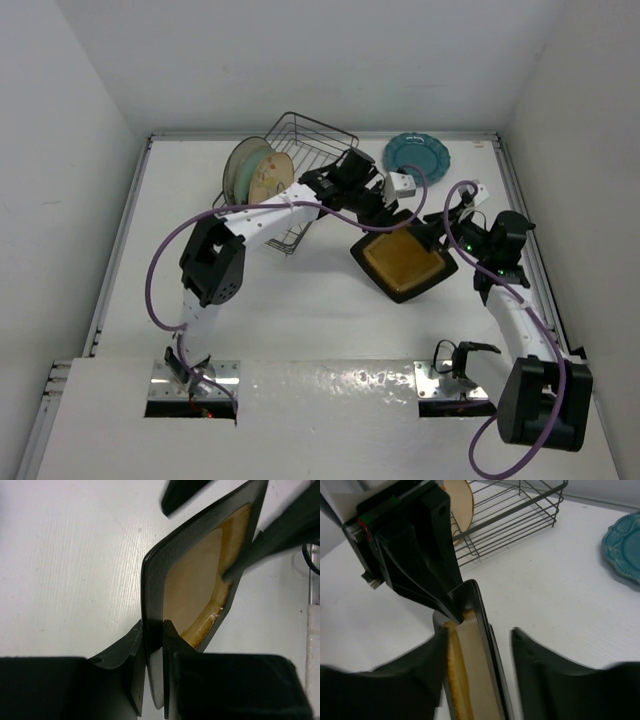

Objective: Load the plates into the dish rack

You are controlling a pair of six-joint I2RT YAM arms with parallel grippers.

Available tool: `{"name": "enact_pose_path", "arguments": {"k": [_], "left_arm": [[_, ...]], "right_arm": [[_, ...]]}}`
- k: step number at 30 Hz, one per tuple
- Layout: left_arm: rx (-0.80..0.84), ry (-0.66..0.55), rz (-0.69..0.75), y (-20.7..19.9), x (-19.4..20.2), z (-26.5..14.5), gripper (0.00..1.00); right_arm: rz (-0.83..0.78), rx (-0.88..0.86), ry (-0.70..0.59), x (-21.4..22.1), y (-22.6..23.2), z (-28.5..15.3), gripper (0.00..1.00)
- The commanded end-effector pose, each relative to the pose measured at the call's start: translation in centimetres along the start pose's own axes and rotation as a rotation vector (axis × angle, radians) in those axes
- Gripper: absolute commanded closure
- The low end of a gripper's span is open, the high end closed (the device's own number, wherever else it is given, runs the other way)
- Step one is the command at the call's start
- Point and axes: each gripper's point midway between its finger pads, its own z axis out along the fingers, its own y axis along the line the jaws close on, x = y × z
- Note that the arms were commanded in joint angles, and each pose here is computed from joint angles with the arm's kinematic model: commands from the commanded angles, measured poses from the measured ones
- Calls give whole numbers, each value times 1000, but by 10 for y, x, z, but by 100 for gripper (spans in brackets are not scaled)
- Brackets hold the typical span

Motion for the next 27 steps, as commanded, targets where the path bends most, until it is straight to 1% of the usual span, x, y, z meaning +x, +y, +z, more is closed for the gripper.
{"name": "enact_pose_path", "arguments": {"k": [1,3,4,8,10,12,13,14,15,17,20,27], "left_arm": [[-82,-108,37,-7,-52,-36,100],[-86,-116,13,-11,-54,-43,100],[-93,-119,9,-12,-56,-44,100],[-170,-95,-30,-1,-50,-49,100],[-215,-99,-39,3,-54,-57,100],[-294,-114,-38,12,-64,-70,100],[-333,-145,-38,14,-75,-82,100],[-361,-161,-43,16,-81,-88,100],[-401,-169,-48,21,-85,-96,100],[-425,-194,-58,20,-94,-106,100],[-445,-203,-71,22,-97,-112,100],[-538,-235,-70,32,-115,-133,100]], "right_arm": [[-82,17,-56,-28,-4,3,39],[-88,46,-60,-29,-8,1,35],[-94,54,-63,-30,-9,1,30],[-94,88,-86,-37,-12,-1,22],[-101,128,-103,-46,-15,-4,20],[-89,245,-111,-53,-31,-11,19],[-100,293,-132,-61,-35,-17,19],[-98,377,-148,-66,-46,-23,19],[-94,413,-158,-69,-50,-27,17],[-109,466,-196,-81,-52,-36,17],[-118,503,-214,-86,-54,-43,17],[-102,518,-181,-75,-55,-45,17]]}}
